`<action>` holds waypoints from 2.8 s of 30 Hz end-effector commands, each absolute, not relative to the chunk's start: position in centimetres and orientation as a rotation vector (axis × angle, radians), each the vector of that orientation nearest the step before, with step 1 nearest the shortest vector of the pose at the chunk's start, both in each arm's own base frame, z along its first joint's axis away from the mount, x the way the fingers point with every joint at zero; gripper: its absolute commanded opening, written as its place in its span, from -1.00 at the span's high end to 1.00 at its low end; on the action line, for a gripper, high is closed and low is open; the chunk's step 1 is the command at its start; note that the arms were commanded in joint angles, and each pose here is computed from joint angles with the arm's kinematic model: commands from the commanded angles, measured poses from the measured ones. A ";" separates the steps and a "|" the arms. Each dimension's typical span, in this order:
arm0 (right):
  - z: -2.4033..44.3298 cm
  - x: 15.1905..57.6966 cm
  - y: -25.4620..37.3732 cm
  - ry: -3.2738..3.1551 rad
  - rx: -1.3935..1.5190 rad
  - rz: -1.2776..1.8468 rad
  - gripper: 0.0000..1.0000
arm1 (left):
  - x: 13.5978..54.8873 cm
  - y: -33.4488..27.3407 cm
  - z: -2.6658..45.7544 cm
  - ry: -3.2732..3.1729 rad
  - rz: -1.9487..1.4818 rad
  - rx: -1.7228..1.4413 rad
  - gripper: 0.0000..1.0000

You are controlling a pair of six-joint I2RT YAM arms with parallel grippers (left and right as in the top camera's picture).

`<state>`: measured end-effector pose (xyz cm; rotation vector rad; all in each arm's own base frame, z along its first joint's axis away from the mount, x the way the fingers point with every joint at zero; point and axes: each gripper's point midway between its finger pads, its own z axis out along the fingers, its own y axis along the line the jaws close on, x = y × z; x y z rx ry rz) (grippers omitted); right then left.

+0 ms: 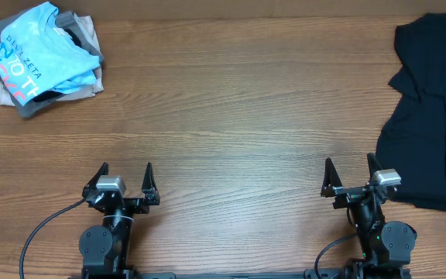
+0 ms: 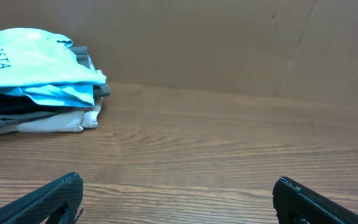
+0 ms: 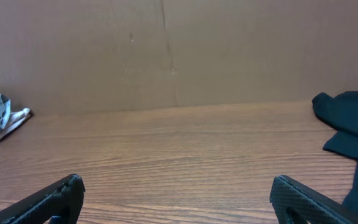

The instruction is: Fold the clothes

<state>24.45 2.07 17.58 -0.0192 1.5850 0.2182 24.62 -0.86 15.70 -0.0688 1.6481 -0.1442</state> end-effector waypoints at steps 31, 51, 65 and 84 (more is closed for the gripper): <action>39.1 22.4 3.2 1.090 -0.140 0.214 -1.00 | 24.6 -0.9 15.7 1.645 -0.139 -0.067 -1.00; 25.0 50.8 -12.8 2.327 0.234 -0.061 -1.00 | 24.6 -0.9 15.7 1.645 -0.139 -0.067 -0.99; 10.2 54.3 -18.6 2.485 0.370 -0.118 -1.00 | 24.6 -0.9 15.7 1.645 -0.139 -0.067 -1.00; 1.9 54.7 -19.5 2.548 0.537 -0.111 -0.68 | 24.6 -0.9 15.7 1.645 -0.139 -0.067 -0.99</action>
